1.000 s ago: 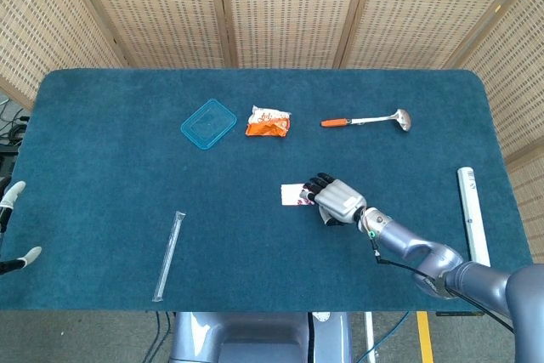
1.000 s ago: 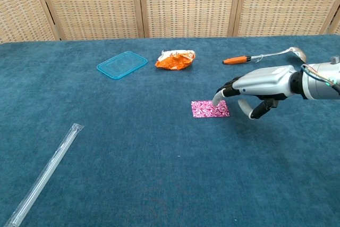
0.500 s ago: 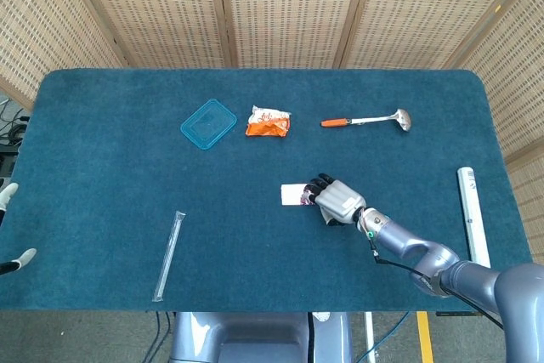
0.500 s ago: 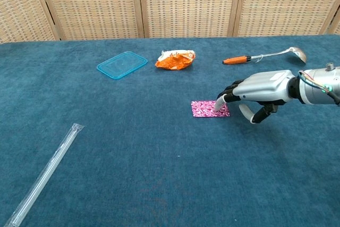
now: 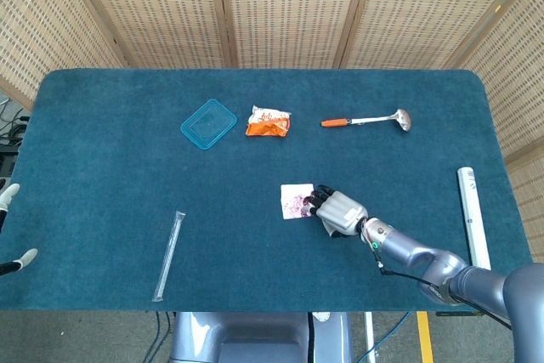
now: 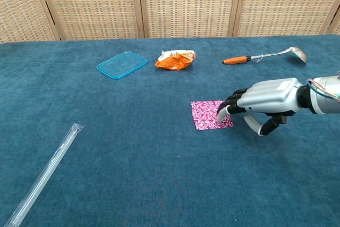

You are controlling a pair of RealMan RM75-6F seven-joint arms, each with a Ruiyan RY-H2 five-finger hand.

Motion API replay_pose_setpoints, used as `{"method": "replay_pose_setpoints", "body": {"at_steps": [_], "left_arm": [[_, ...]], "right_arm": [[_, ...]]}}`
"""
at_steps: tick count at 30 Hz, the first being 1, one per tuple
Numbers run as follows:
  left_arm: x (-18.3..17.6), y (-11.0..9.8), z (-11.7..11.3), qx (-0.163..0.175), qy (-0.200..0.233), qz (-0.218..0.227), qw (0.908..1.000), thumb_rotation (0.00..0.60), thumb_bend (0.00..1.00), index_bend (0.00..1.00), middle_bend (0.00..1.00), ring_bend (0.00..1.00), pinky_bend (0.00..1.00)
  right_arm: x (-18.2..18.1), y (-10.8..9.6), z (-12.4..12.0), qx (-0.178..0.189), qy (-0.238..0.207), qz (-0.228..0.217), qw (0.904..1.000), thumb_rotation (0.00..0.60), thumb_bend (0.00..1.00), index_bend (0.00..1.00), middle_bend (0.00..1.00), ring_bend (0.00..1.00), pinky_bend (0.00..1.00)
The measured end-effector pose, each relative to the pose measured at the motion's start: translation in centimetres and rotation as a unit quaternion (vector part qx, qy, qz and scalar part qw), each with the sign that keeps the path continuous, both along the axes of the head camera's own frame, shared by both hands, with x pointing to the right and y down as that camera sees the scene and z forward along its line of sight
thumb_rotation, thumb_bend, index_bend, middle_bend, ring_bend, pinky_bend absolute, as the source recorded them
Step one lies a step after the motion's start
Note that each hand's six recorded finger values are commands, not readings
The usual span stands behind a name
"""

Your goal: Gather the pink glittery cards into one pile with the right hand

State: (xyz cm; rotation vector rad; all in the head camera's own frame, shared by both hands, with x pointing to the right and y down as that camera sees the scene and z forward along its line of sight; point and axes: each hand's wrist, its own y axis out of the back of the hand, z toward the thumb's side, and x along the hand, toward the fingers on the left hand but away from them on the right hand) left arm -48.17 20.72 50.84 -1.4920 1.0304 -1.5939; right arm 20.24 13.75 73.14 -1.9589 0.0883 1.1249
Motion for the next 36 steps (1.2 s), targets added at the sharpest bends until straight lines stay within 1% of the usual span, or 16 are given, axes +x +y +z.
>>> {"method": "replay_pose_setpoints", "body": {"at_steps": [11,17,19,23,27,32,36], "left_arm": [[0.2,0.0,0.1,-0.001,-0.001,0.001,1.0000,0.600,0.05,0.00,0.00,0.00,0.00],[0.3,0.0,0.1,-0.001,0.000,0.002,1.0000,0.600,0.05,0.00,0.00,0.00,0.00],[0.3,0.0,0.1,0.000,0.000,0.002,1.0000,0.600,0.05,0.00,0.00,0.00,0.00],[0.2,0.1,0.1,0.000,0.000,0.002,1.0000,0.600,0.05,0.00,0.00,0.00,0.00],[0.1,0.1,0.0,-0.001,-0.001,0.000,1.0000,0.600,0.05,0.00,0.00,0.00,0.00],[0.0,0.2,0.0,-0.001,-0.001,-0.001,1.0000,0.600,0.05,0.00,0.00,0.00,0.00],[0.0,0.2,0.0,0.000,-0.002,-0.001,1.0000,0.600,0.05,0.00,0.00,0.00,0.00]], "right_arm": [[0.1,2.4,-1.6,-0.011,-0.017,-0.029,0.9994,0.600,0.93,0.14,0.11,0.00,0.00],[-0.2,3.1,-2.7,-0.009,-0.033,-0.042,0.9985,0.600,0.93,0.14,0.11,0.00,0.00],[-0.3,2.8,-2.9,-0.006,-0.036,-0.042,0.9985,0.600,0.93,0.14,0.11,0.00,0.00],[-0.3,1.5,-3.4,0.008,-0.038,-0.035,0.9986,0.600,0.93,0.14,0.11,0.00,0.00],[-0.1,0.6,-3.4,0.016,-0.034,-0.027,0.9989,0.600,0.93,0.14,0.11,0.00,0.00],[0.6,-1.1,-2.5,0.025,-0.014,-0.011,0.9995,0.600,0.93,0.14,0.11,0.00,0.00],[0.9,-2.0,-1.7,0.028,-0.002,0.000,0.9996,0.600,0.93,0.14,0.11,0.00,0.00]]}}
